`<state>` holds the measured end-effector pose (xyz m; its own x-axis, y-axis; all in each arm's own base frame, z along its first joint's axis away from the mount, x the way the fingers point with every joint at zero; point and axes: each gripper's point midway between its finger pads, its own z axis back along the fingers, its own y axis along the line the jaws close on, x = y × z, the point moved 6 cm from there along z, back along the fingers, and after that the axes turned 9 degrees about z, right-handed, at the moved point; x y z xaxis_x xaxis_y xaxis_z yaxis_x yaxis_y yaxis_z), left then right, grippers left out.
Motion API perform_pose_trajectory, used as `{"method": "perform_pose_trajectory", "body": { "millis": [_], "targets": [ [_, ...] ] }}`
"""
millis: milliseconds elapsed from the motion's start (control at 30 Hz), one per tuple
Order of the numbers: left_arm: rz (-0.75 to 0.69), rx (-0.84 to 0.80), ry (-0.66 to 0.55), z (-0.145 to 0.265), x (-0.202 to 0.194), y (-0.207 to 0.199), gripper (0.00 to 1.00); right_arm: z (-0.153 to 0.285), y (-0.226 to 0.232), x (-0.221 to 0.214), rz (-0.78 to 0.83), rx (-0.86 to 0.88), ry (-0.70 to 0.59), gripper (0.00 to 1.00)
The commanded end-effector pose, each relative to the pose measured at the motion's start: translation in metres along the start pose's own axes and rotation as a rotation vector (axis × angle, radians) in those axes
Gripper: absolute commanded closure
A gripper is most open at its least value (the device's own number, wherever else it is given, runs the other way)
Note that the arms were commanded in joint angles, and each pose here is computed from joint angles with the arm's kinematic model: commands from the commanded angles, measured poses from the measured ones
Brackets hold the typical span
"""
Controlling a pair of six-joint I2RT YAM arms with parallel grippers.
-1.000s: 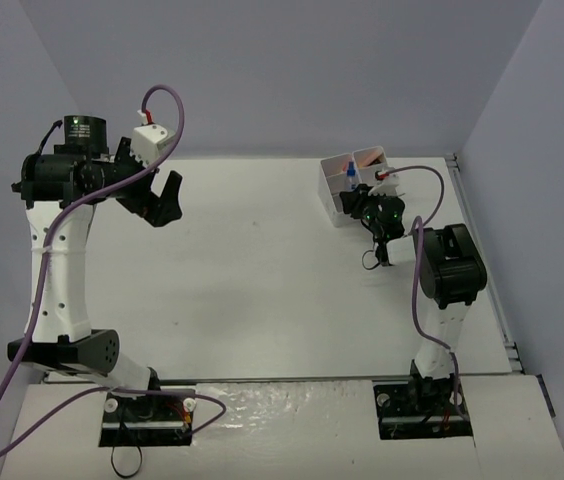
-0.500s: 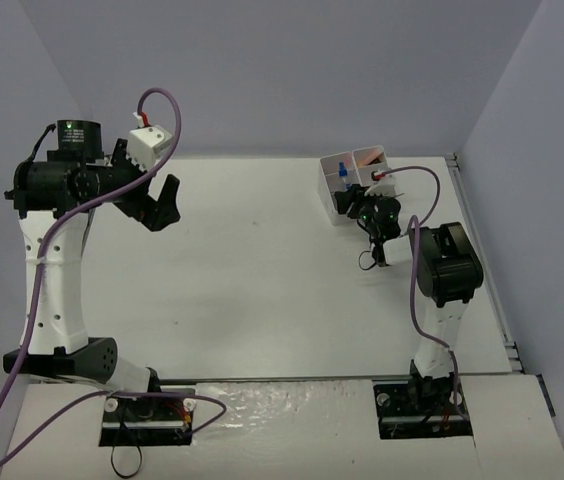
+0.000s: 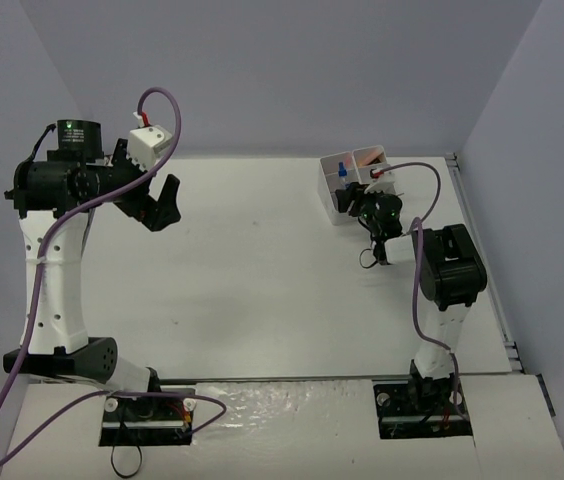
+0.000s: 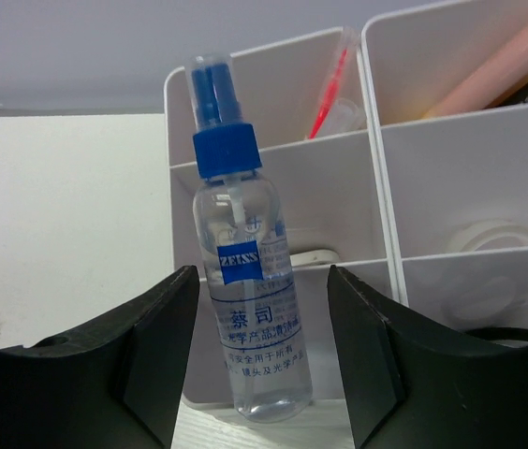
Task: Sort the stationery into containers
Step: Place the stationery in the storage box.
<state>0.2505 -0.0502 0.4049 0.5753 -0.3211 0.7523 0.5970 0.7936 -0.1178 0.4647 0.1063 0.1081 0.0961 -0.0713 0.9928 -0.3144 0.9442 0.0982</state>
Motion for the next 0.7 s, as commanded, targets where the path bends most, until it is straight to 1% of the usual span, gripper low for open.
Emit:
{"method": "perform_pose_trajectory", "body": {
  "millis": [0,233,333,433,500,533,600,667],
  "targets": [
    [0.039,-0.044,0.054,0.014,-0.016,-0.015,0.03,-0.004,0.004,0.082,0.113,0.008,-0.216,0.45],
    [0.025,-0.038,0.052,0.015,-0.015,-0.014,0.03,-0.003,0.002,0.088,0.157,0.004,-0.194,0.42],
    [0.022,-0.023,0.054,0.015,-0.014,-0.012,0.03,-0.002,0.004,0.094,0.166,0.022,-0.196,0.39],
    [0.02,-0.02,0.052,0.016,-0.014,-0.012,0.03,-0.006,0.005,0.109,0.198,0.029,-0.2,0.36],
    [0.02,-0.022,0.051,0.016,-0.014,-0.012,0.03,-0.012,0.003,0.116,0.218,0.023,-0.18,0.34],
    [0.02,-0.019,0.052,0.016,-0.014,-0.011,0.03,-0.018,0.001,0.117,0.226,0.02,-0.147,0.34],
    [0.019,-0.013,0.052,0.016,-0.014,-0.011,0.03,-0.023,0.0,0.115,0.255,0.031,-0.089,0.34],
    [0.019,-0.01,0.054,0.016,-0.014,-0.01,0.03,-0.023,0.0,0.112,0.27,0.042,-0.061,0.33]
  ]
}}
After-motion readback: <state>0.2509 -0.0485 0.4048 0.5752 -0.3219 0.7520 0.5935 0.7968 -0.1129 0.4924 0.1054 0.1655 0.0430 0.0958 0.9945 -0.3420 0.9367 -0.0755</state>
